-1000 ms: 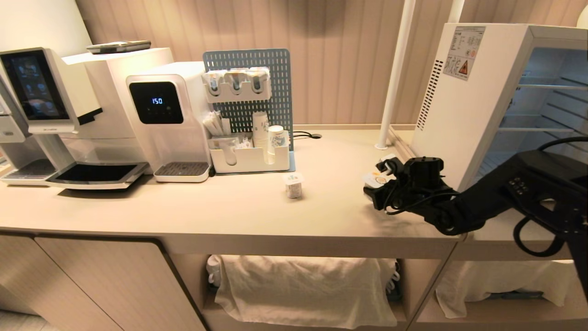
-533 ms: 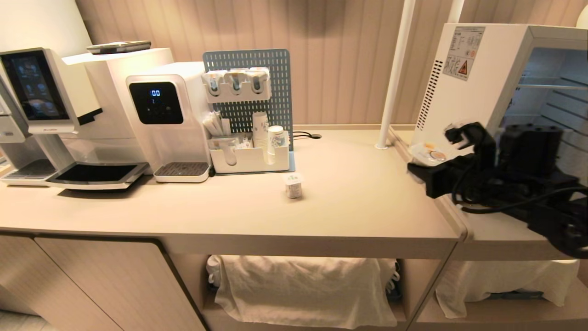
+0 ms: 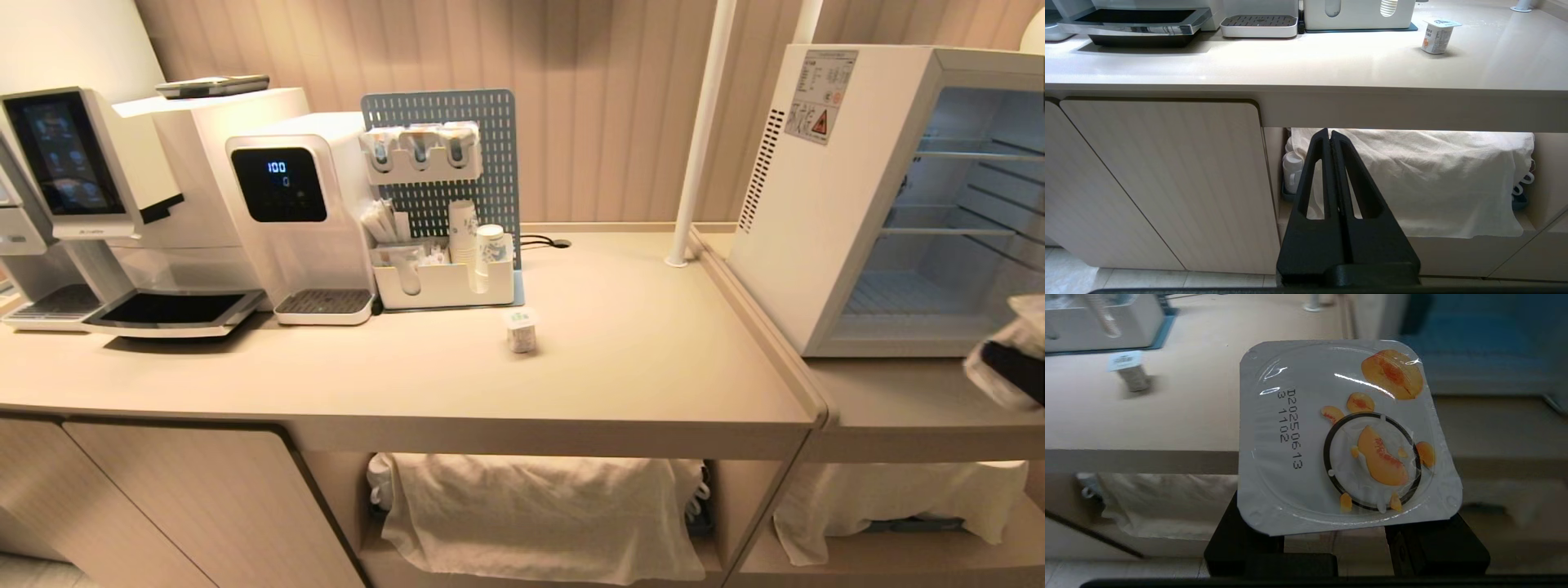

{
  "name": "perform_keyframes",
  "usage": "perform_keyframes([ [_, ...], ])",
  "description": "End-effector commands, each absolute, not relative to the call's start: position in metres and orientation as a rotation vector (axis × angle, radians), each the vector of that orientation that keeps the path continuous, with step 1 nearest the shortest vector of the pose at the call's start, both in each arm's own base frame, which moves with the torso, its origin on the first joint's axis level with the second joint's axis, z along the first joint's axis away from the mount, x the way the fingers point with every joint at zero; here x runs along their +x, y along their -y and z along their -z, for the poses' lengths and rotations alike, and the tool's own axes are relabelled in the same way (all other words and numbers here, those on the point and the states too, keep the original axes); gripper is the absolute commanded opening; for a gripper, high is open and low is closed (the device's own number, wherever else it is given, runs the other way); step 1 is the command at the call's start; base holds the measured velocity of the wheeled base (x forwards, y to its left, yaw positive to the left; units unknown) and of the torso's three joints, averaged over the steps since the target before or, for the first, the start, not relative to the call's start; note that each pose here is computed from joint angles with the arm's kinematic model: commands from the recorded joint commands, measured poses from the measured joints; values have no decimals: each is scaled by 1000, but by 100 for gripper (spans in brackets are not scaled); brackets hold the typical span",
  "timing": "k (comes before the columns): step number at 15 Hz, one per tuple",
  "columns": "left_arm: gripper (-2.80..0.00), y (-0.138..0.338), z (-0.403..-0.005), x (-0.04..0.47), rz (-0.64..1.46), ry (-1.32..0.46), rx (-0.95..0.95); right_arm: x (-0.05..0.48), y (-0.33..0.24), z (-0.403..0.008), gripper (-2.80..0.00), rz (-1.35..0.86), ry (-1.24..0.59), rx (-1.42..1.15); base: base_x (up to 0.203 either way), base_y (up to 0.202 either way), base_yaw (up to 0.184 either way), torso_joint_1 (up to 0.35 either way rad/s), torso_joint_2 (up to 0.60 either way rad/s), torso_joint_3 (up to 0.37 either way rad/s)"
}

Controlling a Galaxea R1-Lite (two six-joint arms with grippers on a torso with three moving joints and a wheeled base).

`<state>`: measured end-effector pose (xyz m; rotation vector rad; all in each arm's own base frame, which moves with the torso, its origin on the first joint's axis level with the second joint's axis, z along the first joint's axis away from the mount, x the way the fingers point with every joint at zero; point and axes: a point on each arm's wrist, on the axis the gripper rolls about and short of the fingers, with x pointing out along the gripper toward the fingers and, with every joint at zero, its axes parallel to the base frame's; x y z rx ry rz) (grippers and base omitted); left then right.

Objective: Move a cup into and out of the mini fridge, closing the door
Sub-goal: Put the yoghurt in the freezer

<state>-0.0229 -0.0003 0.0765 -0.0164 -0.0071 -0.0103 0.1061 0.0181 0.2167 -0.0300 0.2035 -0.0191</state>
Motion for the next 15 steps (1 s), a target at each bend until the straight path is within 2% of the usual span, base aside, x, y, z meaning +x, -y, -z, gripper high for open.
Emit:
perform_keyframes([
  [1,-280,0,-77,-23,9,8,-17,45,-1,-213,-280,182,-115,21,0,0,0,0,0,0],
  [7,-280,0,-77,-23,9,8,-17,-12,12,-178,-280,491,-41,24,0,0,0,0,0,0],
  [13,-280,0,-77,-23,9,6,-18,-51,5,-131,-280,211,48,52,0,0,0,0,0,0],
  [15,-280,0,-77,-23,9,7,-17,-41,4,-109,-280,182,57,87,0,0,0,0,0,0],
])
